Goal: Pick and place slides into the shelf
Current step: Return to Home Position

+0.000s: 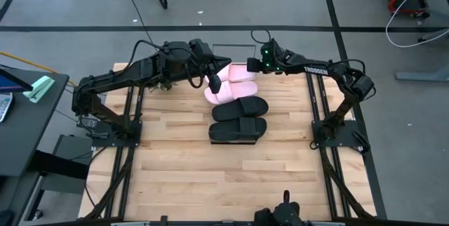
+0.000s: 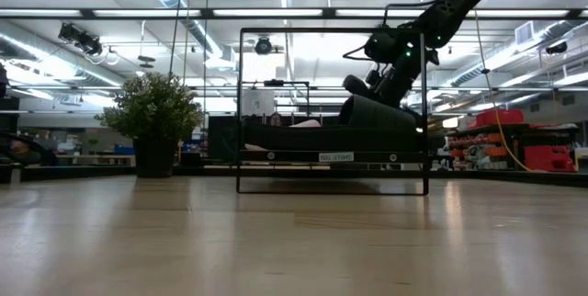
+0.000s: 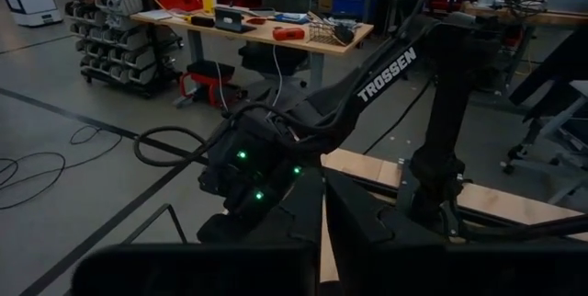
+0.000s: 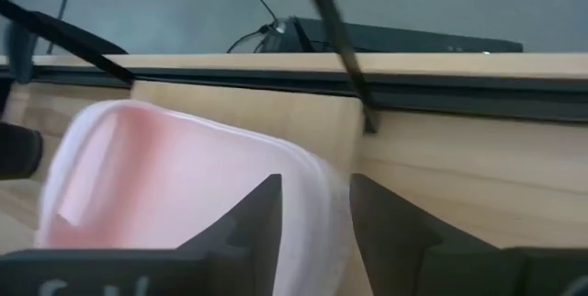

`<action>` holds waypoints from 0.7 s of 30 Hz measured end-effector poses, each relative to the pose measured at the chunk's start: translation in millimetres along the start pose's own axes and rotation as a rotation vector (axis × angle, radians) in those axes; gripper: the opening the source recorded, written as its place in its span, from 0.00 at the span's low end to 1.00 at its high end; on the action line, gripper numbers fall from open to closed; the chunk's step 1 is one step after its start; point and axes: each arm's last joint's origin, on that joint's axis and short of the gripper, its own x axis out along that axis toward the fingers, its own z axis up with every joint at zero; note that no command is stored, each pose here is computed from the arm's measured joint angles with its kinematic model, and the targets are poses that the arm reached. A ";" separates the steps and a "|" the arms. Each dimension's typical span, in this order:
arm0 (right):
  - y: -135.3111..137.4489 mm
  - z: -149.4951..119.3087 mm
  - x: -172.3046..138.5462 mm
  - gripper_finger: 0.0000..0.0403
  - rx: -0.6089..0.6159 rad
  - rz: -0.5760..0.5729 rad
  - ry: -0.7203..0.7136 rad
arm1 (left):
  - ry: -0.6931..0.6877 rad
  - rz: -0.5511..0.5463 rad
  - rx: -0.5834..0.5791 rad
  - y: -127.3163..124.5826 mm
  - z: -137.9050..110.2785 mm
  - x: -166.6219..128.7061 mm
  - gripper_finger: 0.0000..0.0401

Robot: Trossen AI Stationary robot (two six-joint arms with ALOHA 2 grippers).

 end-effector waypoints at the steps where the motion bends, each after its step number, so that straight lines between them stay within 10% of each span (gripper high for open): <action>1: 2.2 1.4 -1.1 0.33 -0.004 0.002 0.000 | 0.000 0.000 0.000 0.0 0.0 0.0 0.05; 21: 23.7 8.4 -19.5 0.08 -0.163 0.026 0.162 | 0.017 0.002 0.006 0.4 -1.6 -0.1 0.04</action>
